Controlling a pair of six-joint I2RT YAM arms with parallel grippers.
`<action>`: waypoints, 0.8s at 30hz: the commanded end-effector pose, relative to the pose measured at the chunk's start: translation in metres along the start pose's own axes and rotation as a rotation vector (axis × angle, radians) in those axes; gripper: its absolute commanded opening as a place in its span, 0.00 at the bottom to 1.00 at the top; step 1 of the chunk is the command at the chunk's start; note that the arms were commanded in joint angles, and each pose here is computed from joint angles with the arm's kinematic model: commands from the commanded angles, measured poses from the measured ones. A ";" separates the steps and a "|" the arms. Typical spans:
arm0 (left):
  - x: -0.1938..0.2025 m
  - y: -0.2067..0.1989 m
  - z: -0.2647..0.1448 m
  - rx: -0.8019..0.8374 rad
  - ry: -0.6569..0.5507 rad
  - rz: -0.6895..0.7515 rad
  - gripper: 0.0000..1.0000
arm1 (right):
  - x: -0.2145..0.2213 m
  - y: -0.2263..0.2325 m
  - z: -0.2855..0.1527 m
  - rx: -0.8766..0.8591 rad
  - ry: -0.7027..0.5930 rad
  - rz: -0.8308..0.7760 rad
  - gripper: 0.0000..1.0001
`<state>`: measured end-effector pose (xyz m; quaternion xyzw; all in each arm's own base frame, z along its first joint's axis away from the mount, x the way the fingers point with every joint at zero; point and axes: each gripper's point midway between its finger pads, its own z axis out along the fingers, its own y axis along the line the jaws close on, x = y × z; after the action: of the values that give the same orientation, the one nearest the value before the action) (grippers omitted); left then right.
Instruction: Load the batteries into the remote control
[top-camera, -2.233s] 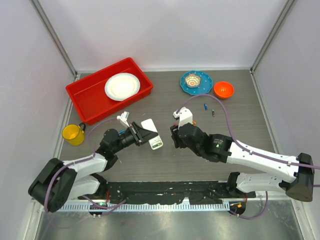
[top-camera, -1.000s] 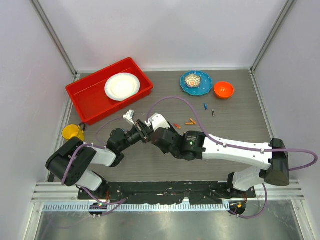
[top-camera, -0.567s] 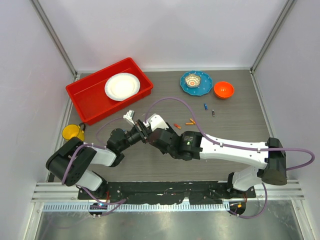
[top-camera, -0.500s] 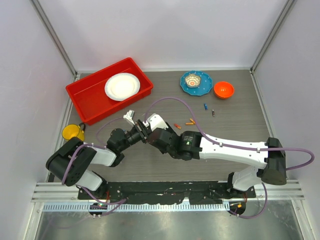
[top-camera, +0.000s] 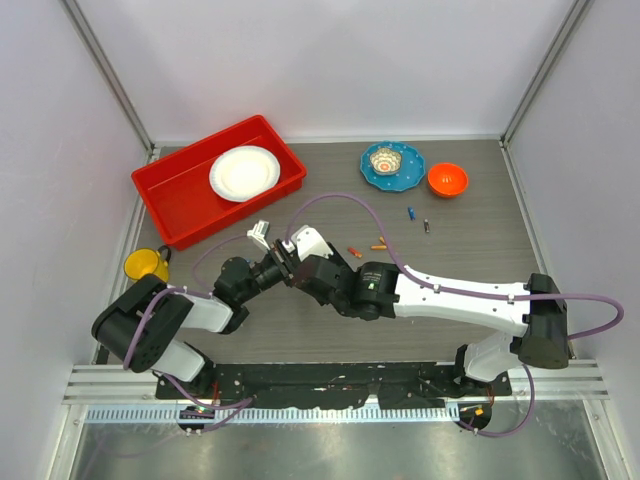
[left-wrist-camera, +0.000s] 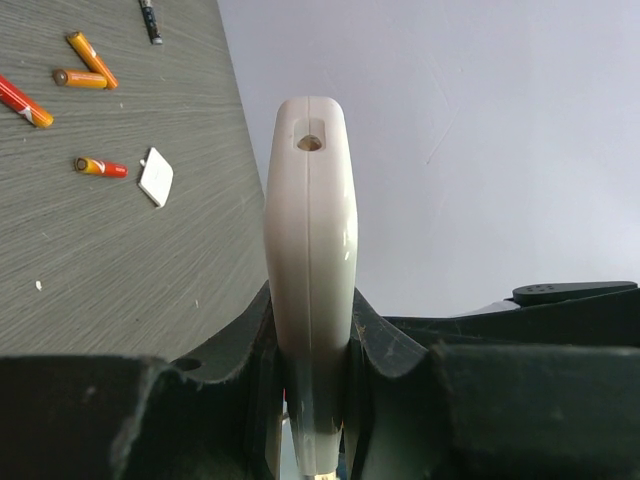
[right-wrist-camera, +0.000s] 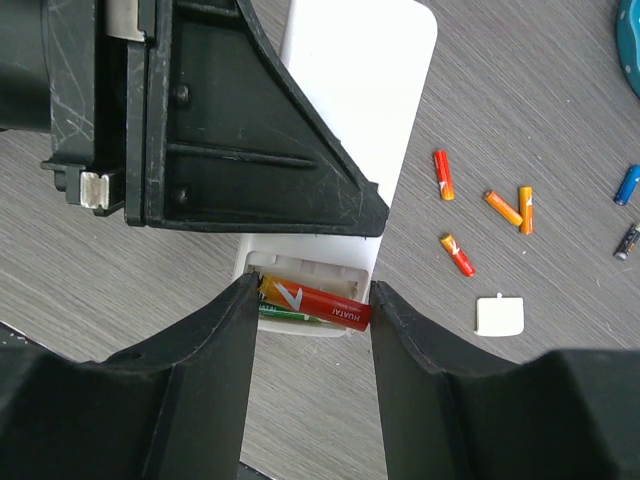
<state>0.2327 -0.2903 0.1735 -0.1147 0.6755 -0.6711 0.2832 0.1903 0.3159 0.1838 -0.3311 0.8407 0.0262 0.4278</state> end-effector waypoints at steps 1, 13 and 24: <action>-0.010 -0.074 -0.006 0.287 -0.046 0.118 0.00 | -0.021 -0.002 0.000 0.013 -0.062 0.053 0.30; -0.010 -0.081 -0.009 0.305 -0.054 0.121 0.00 | -0.010 0.002 0.004 -0.009 -0.033 0.060 0.38; -0.010 -0.081 -0.007 0.304 -0.051 0.122 0.00 | -0.010 0.003 0.005 -0.008 -0.033 0.070 0.54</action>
<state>0.2322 -0.2900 0.1750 -0.1153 0.6755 -0.6704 0.2847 0.1937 0.3180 0.1823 -0.3200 0.8445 0.0314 0.4282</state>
